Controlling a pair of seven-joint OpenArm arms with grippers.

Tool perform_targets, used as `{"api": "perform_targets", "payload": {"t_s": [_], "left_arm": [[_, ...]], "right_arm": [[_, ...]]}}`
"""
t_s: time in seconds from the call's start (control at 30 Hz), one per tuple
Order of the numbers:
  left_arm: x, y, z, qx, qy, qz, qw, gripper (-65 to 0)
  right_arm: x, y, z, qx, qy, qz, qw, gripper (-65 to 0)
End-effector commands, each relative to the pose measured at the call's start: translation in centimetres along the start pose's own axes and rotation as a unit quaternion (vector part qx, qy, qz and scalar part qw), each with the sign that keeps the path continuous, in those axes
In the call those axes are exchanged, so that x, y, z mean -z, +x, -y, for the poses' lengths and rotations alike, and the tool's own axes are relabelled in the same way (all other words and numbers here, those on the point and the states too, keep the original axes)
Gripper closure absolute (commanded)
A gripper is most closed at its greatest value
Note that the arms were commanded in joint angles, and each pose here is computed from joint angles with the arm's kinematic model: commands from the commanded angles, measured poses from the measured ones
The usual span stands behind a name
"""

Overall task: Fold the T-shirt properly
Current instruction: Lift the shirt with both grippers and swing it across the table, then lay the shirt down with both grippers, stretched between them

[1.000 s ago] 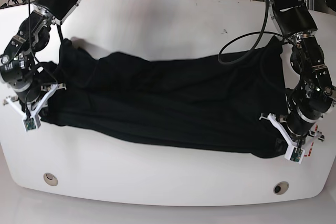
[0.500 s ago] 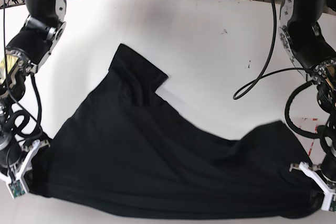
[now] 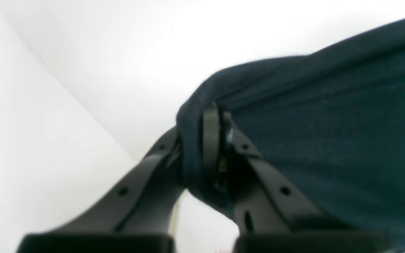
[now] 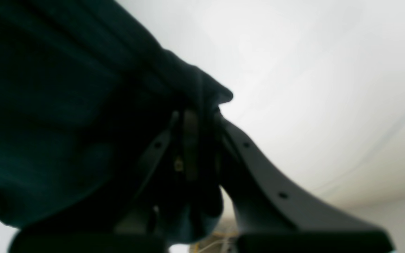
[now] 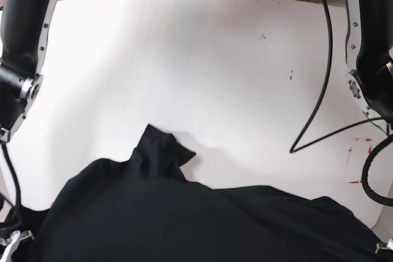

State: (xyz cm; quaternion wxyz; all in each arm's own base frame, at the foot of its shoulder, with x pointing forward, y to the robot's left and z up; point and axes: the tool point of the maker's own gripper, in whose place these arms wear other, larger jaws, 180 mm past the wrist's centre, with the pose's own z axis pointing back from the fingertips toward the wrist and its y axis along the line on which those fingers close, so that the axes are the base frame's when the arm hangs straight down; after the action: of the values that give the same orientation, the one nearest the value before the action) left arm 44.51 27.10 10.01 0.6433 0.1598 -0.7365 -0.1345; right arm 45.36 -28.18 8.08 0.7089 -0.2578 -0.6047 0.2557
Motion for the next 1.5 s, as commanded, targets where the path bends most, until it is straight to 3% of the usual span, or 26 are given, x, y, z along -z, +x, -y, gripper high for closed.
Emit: {"api": "perform_targets", "payload": {"t_s": [0.0, 0.13, 0.4, 0.6, 0.77, 0.93, 1.17, 1.47], "left_arm": [[-0.5, 2.3, -2.9, 0.001, 0.043, 0.018, 0.999, 0.0], [0.0, 2.5, -2.3, 0.006, 0.035, 0.018, 0.999, 0.0], [0.4, -0.1, -0.2, 0.009, 0.013, -0.008, 1.000, 0.0], [0.5, -3.7, 2.0, 0.007, -0.010, -0.043, 0.999, 0.0], [0.0, -6.4, 4.3, 0.008, -0.030, -0.066, 0.997, 0.0], [-1.4, -10.0, 6.5, 0.021, -0.050, -0.101, 0.993, 0.0], [-5.2, -17.2, 9.2, 0.024, -0.075, -0.177, 0.981, 0.0], [-10.8, -25.6, 11.0, 0.010, -0.100, -0.277, 0.956, 0.0]], "right_arm": [[-1.6, 1.9, 4.6, -0.008, -0.060, -0.004, 0.9982, 0.0], [-2.7, 4.1, 6.3, -0.018, -0.079, 0.008, 0.9967, 0.0], [-4.6, 3.3, 7.2, -0.039, -0.110, -0.008, 0.9931, 0.0], [-4.7, -1.1, 3.8, -0.056, -0.099, -0.038, 0.9928, 0.0], [-5.5, -6.6, 0.6, -0.040, -0.086, -0.076, 0.9926, 0.0], [-5.7, -13.0, -4.3, -0.003, -0.040, -0.131, 0.9906, 0.0], [-7.9, -23.0, -11.7, 0.087, 0.025, -0.232, 0.9686, 0.0], [-11.9, -29.6, -19.6, 0.159, 0.086, -0.314, 0.9319, 0.0]]}}
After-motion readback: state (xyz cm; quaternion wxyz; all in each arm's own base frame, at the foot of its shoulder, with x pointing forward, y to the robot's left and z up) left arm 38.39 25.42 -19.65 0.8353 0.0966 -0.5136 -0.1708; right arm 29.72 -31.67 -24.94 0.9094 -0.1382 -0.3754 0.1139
